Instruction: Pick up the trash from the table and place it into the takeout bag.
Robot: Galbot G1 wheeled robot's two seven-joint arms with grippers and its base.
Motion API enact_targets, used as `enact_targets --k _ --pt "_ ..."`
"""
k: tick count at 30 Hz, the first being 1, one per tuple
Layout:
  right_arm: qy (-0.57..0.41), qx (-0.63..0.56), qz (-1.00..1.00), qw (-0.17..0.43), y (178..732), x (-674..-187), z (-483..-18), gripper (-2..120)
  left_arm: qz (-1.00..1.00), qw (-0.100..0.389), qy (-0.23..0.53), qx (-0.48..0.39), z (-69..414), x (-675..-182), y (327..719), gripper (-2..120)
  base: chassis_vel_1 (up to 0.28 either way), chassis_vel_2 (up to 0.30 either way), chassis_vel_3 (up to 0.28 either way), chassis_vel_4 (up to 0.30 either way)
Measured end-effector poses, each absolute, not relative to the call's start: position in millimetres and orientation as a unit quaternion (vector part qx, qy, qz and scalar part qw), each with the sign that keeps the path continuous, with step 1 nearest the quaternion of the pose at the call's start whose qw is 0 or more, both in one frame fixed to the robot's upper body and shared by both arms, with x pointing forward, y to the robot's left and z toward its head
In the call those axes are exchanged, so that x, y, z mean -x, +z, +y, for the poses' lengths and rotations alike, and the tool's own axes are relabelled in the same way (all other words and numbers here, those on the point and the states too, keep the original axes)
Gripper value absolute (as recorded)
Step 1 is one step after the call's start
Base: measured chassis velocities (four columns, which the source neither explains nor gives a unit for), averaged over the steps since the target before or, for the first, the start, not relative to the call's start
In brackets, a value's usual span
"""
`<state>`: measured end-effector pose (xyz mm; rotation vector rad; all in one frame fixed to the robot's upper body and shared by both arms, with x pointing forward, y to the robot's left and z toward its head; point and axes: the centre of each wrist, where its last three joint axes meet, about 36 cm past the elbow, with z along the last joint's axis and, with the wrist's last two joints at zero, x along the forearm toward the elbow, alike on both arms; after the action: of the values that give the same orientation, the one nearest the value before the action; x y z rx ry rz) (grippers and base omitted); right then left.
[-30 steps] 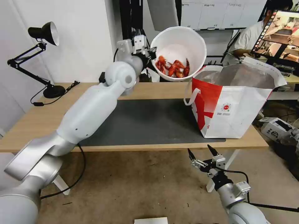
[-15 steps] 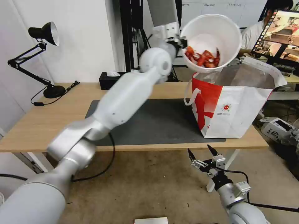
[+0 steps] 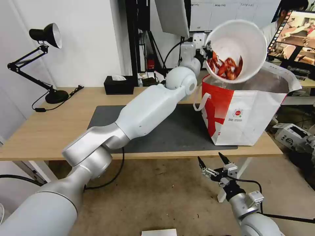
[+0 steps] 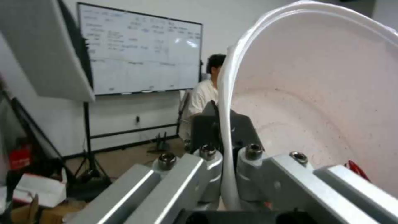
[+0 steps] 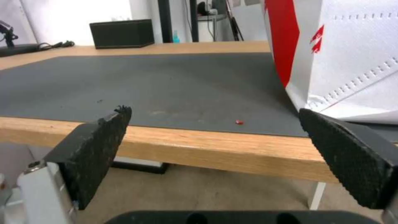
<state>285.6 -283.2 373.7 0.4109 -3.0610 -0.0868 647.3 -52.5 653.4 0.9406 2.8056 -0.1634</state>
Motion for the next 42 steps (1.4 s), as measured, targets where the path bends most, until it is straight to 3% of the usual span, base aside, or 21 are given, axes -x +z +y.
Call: enact_targets --k 5,24,42 --pt "-0.028 -0.133 -0.990 0.026 373.8 -285.6 -283.2 100 0.939 0.097 -0.018 -0.330 -50.9 -649.5 637.5 0 0.000 0.000 0.000 0.000" --pt "-0.028 -0.133 -0.990 0.026 373.7 -285.6 -283.2 100 0.918 0.100 -0.017 -0.384 -71.4 -642.7 625.9 0 0.000 0.000 0.000 0.000" --pt "-0.028 -0.133 -0.990 0.026 373.8 -285.6 -283.2 100 0.914 0.076 -0.023 -0.398 -80.2 -636.7 618.8 65 0.000 0.000 0.000 0.000"
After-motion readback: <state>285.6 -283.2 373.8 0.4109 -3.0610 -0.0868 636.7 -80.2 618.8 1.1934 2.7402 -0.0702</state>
